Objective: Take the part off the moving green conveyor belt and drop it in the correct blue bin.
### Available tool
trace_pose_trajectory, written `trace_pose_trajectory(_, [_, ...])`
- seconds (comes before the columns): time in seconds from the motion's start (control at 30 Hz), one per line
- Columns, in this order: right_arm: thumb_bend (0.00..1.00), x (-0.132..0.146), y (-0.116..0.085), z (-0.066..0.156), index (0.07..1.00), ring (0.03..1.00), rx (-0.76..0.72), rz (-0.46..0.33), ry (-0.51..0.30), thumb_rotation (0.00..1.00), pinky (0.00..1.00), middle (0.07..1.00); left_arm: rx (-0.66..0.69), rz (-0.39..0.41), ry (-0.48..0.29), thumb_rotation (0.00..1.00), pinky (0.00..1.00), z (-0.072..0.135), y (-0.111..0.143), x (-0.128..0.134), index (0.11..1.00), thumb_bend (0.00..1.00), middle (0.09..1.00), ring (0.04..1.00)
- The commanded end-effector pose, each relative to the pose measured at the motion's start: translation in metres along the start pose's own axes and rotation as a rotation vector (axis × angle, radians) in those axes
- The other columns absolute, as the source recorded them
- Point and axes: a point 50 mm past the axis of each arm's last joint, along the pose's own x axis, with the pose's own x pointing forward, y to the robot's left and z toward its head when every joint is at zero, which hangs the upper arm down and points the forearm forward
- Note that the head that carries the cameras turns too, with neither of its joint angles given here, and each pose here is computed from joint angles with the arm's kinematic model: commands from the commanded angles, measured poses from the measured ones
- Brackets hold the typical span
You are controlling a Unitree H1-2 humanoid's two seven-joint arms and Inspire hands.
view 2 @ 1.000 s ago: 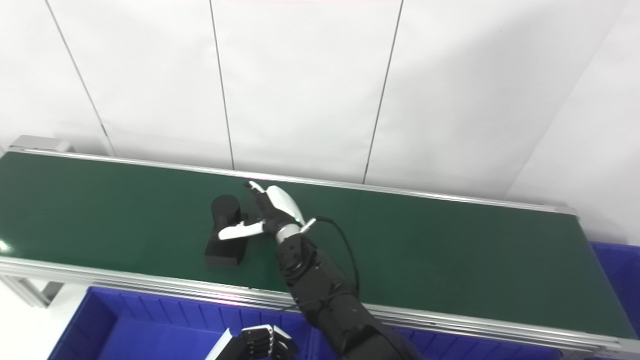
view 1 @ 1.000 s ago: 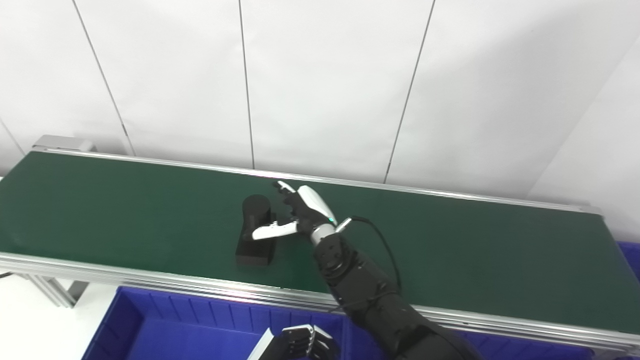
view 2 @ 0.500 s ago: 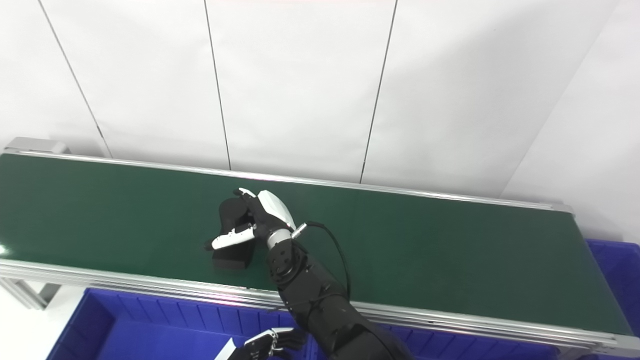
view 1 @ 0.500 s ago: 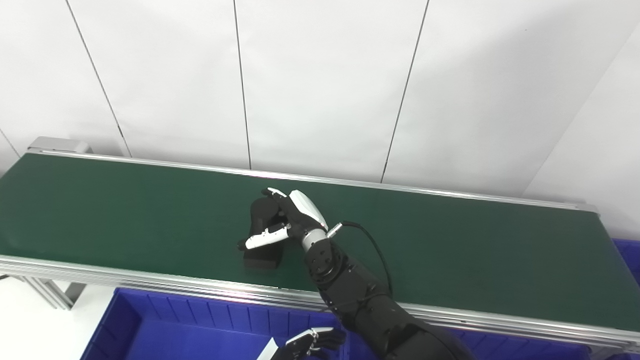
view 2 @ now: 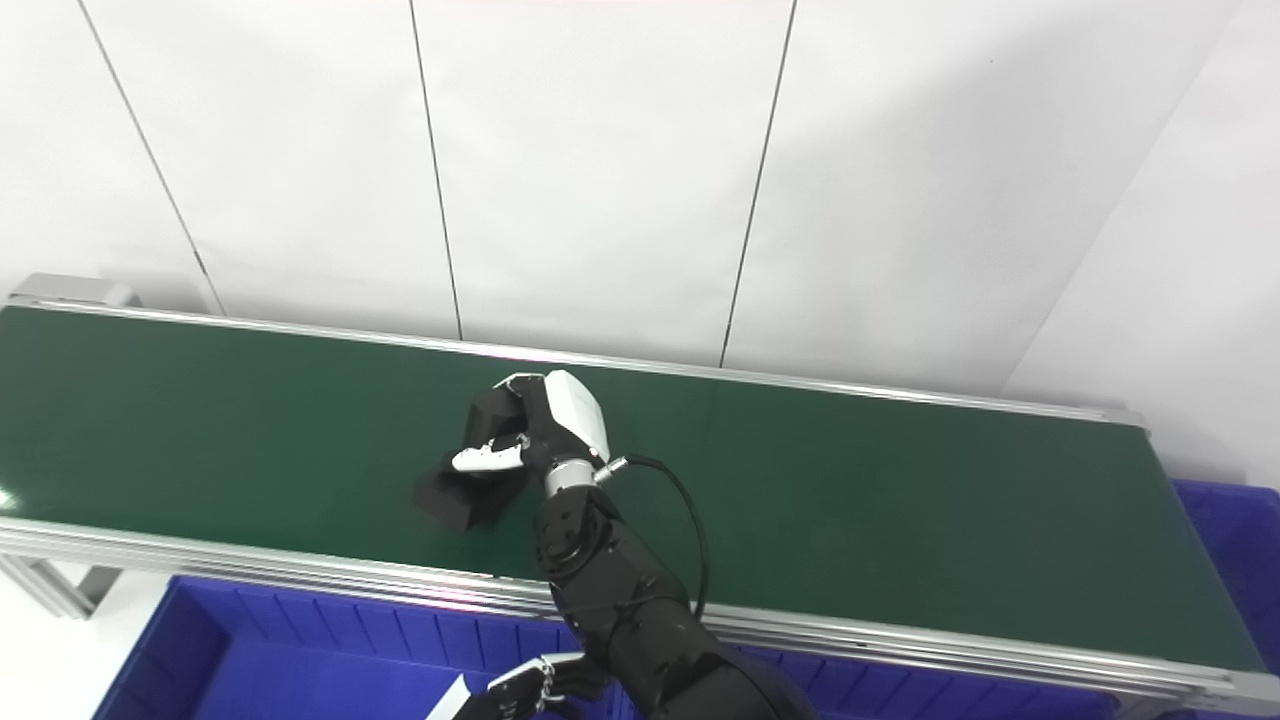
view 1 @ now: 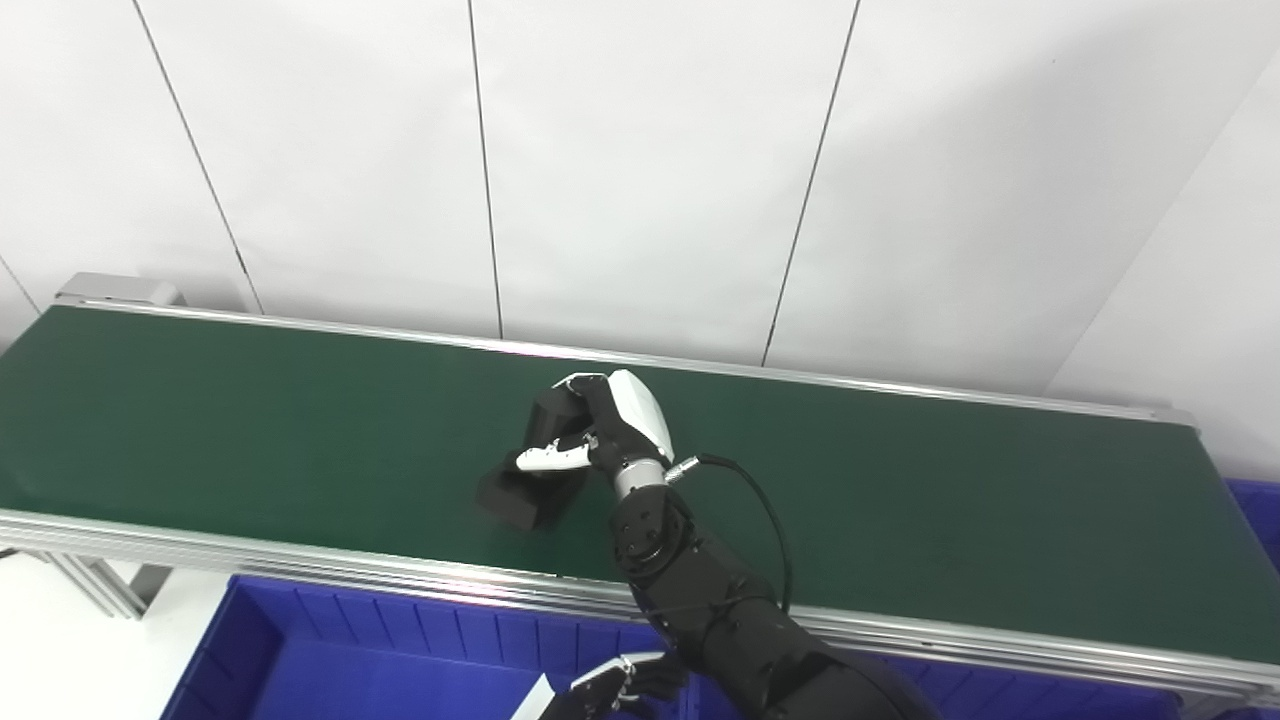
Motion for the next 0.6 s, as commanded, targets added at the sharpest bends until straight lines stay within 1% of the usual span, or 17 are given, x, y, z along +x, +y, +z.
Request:
trace_pose_trajectory(0.0, [0.51, 0.006, -0.004, 0.031, 0.534, 0.371, 0.034, -0.050, -0.122, 0.00, 0.29, 0.468, -0.002, 0.006, -0.070, 0.84, 0.70, 0.008, 0.007, 0.008, 0.796, 1.00, 0.800, 0.764])
trace_pose_trajectory(0.07, [0.51, 0.006, -0.005, 0.028, 0.535, 0.366, 0.045, -0.063, -0.121, 0.00, 0.28, 0.462, -0.005, 0.003, -0.069, 0.84, 0.70, 0.007, 0.009, 0.010, 0.796, 1.00, 0.799, 0.764])
trace_pose_trajectory(0.13, [0.51, 0.005, -0.007, 0.024, 0.532, 0.372, 0.050, -0.077, -0.118, 0.00, 0.29, 0.474, -0.007, 0.001, -0.067, 0.84, 0.69, 0.006, 0.011, 0.011, 0.794, 1.00, 0.791, 0.757])
trace_pose_trajectory(0.17, [0.51, 0.004, -0.008, 0.022, 0.535, 0.357, 0.050, -0.083, -0.115, 0.00, 0.24, 0.462, -0.012, 0.002, -0.065, 0.82, 0.68, 0.005, 0.012, 0.012, 0.787, 1.00, 0.781, 0.746])
trace_pose_trajectory(0.2, [0.51, 0.004, -0.009, 0.021, 0.535, 0.356, 0.052, -0.091, -0.113, 0.00, 0.24, 0.462, -0.018, 0.004, -0.065, 0.82, 0.68, 0.005, 0.013, 0.012, 0.787, 1.00, 0.780, 0.745])
trace_pose_trajectory(0.23, [0.51, 0.003, -0.010, 0.017, 0.530, 0.364, 0.070, -0.105, -0.110, 0.00, 0.24, 0.477, -0.030, 0.006, -0.063, 0.81, 0.68, 0.004, 0.013, 0.013, 0.784, 1.00, 0.776, 0.741])
trace_pose_trajectory(0.33, [0.50, 0.000, -0.014, 0.011, 0.533, 0.356, 0.117, -0.131, -0.103, 0.00, 0.21, 0.463, -0.040, 0.002, -0.059, 0.80, 0.68, 0.003, 0.015, 0.014, 0.793, 1.00, 0.785, 0.748])
trace_pose_trajectory(0.37, [0.50, -0.002, -0.016, 0.010, 0.529, 0.361, 0.134, -0.143, -0.105, 0.00, 0.21, 0.477, -0.039, 0.001, -0.058, 0.80, 0.68, 0.003, 0.015, 0.014, 0.794, 1.00, 0.786, 0.748])
trace_pose_trajectory(0.4, [0.51, -0.003, -0.020, 0.008, 0.498, 0.418, 0.150, -0.155, -0.111, 0.00, 0.25, 0.510, -0.040, 0.003, -0.057, 0.80, 0.68, 0.002, 0.016, 0.014, 0.795, 1.00, 0.787, 0.750])
trace_pose_trajectory(0.47, [0.51, -0.010, -0.029, 0.006, 0.488, 0.451, 0.183, -0.179, -0.124, 0.00, 0.30, 0.500, -0.040, 0.009, -0.056, 0.81, 0.69, 0.002, 0.016, 0.014, 0.791, 1.00, 0.789, 0.755])
trace_pose_trajectory(0.5, [0.50, -0.016, -0.036, 0.005, 0.488, 0.457, 0.204, -0.198, -0.135, 0.00, 0.31, 0.587, -0.041, 0.016, -0.054, 0.81, 0.70, 0.002, 0.016, 0.013, 0.788, 1.00, 0.791, 0.759])
trace_pose_trajectory(0.53, [0.49, -0.022, -0.043, 0.005, 0.486, 0.462, 0.220, -0.219, -0.148, 0.00, 0.37, 0.615, -0.042, 0.022, -0.051, 0.81, 0.71, 0.001, 0.017, 0.013, 0.785, 1.00, 0.795, 0.768])
trace_pose_trajectory(0.57, [0.49, -0.030, -0.051, 0.003, 0.486, 0.463, 0.241, -0.241, -0.166, 0.00, 0.40, 0.627, -0.049, 0.031, -0.049, 0.81, 0.72, 0.001, 0.017, 0.012, 0.783, 1.00, 0.799, 0.777])
